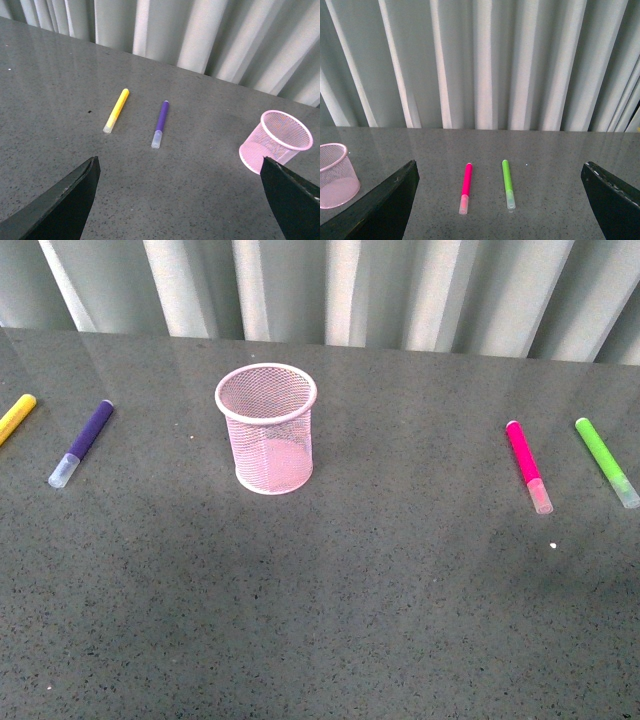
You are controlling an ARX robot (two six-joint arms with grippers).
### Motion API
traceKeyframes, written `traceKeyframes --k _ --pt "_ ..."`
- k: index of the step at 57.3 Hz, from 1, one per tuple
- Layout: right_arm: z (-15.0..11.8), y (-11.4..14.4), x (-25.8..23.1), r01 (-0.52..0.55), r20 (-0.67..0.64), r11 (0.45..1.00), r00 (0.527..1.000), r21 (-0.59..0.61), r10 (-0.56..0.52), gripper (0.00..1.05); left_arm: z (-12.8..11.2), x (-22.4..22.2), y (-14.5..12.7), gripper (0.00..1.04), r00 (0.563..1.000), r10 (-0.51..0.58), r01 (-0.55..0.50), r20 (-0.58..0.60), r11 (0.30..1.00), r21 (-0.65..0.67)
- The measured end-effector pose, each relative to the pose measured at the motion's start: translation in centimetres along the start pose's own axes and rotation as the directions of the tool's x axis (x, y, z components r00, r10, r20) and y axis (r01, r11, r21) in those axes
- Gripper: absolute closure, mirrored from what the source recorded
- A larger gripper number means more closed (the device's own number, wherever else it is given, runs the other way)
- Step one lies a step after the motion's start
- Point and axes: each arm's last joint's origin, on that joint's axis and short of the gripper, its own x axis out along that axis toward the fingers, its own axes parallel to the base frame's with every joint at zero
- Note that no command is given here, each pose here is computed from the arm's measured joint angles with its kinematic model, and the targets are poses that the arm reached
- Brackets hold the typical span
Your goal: Insert purple and pink pens into pink cup
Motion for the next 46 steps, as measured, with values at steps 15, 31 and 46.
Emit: traceKeyframes --k 15,31,46 --pt "0.0 0.0 0.0 0.000 0.000 1.000 1.000 0.000 0.000 0.07 4.1 6.1 -0.6 0.07 0.973 -0.048 0.052 -0.225 0.999 0.009" --pt "0.0 0.0 0.0 0.000 0.000 1.000 1.000 0.000 0.000 0.07 5.7 13.0 -1.1 0.07 0.905 -0.017 0.040 -0.425 0.998 0.046" --pt "0.0 0.0 0.0 0.000 0.000 1.000 1.000 0.000 0.000 0.07 7.5 19.1 -1.6 0.07 0.860 0.015 -0.001 -0.510 1.000 0.028"
